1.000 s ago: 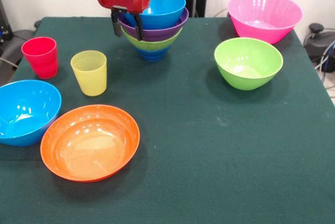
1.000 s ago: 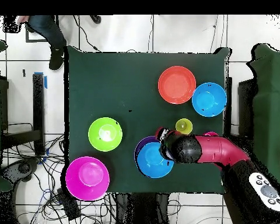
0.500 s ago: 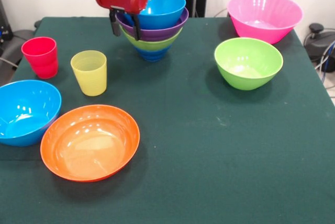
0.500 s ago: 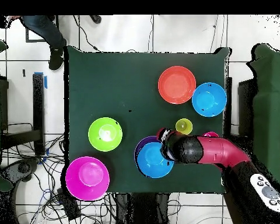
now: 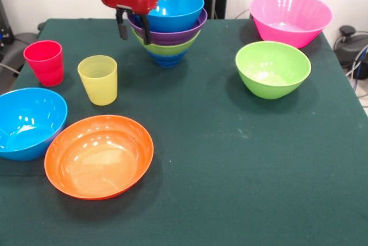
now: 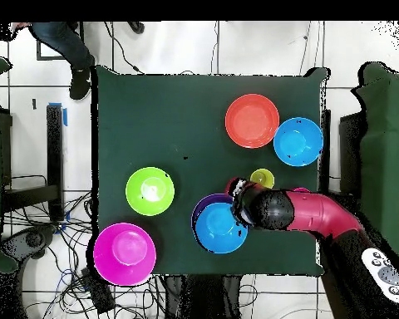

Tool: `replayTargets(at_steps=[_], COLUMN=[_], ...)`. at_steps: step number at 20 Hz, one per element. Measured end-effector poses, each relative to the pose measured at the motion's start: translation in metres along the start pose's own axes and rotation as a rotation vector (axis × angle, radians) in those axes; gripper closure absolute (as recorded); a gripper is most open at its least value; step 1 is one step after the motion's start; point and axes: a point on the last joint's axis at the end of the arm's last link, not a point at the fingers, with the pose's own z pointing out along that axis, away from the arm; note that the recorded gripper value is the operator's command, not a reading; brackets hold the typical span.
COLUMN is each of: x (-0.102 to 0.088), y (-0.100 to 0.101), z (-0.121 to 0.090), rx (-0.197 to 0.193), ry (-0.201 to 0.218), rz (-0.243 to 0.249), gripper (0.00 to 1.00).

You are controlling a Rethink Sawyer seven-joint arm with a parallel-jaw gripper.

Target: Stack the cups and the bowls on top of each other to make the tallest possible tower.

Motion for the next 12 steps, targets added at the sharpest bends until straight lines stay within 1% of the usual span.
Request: replayTargets(at_steps=[5, 12], x=[-0.018, -0.049], y=[-0.003, -0.01], z=[-0.004, -0.011], rx=[0.008, 0.022], ry=[-0.029, -0.077], rz=[0.011, 0.031], gripper=[0.0, 0.0])
